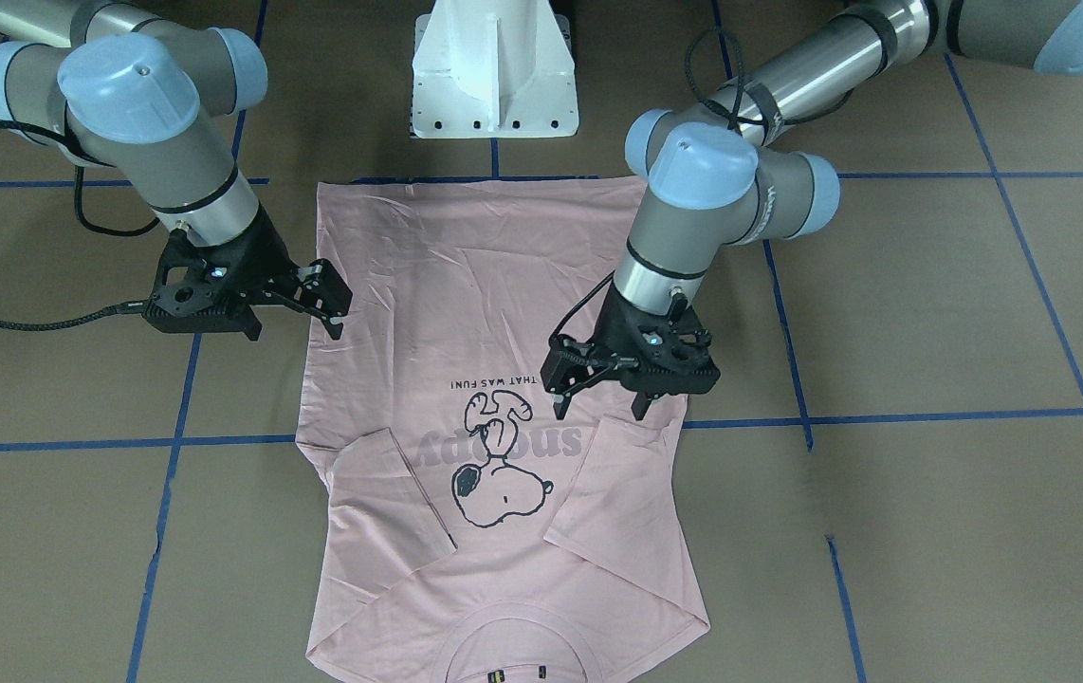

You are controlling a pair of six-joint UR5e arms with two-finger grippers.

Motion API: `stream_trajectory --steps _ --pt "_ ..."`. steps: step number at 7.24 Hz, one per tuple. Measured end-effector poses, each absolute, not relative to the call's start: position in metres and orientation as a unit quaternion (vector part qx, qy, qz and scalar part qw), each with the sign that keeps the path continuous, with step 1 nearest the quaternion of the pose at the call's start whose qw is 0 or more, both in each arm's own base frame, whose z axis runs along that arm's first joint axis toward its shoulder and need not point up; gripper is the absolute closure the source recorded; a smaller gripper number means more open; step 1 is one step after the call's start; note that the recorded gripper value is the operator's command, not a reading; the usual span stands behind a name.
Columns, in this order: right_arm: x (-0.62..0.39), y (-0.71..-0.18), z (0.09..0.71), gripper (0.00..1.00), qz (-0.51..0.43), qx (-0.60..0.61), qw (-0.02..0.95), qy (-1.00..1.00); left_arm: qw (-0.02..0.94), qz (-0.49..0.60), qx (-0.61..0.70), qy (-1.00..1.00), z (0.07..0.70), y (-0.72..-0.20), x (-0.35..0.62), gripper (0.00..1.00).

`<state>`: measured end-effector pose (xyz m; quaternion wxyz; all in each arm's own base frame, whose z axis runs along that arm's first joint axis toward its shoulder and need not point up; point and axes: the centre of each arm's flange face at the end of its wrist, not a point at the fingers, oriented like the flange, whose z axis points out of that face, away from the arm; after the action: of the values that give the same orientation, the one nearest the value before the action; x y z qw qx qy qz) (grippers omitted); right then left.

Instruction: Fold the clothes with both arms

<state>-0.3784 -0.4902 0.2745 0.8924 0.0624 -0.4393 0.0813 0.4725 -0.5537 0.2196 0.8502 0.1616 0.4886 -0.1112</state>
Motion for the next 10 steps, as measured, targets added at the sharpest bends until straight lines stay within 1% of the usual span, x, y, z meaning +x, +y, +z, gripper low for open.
stream_trajectory --steps 2,4,6,8,10 --pt "-0.366 -0.422 0.287 0.00 0.091 0.050 0.890 -0.445 0.857 -0.081 0.163 0.482 0.247 -0.495 0.410 0.00" --pt "-0.394 -0.344 0.290 0.00 0.122 0.040 0.889 -0.439 0.858 -0.032 0.179 0.479 0.269 -0.447 0.359 0.00" --pt "-0.434 -0.282 0.305 0.00 0.135 0.049 0.897 -0.419 0.859 -0.007 0.173 0.483 0.275 -0.438 0.356 0.00" --pt "-0.455 -0.253 0.327 0.00 0.131 0.055 0.907 -0.397 0.862 -0.002 0.168 0.478 0.283 -0.442 0.362 0.00" --pt "-0.469 -0.238 0.342 0.00 0.124 0.062 0.914 -0.382 0.862 -0.002 0.167 0.478 0.285 -0.443 0.364 0.00"
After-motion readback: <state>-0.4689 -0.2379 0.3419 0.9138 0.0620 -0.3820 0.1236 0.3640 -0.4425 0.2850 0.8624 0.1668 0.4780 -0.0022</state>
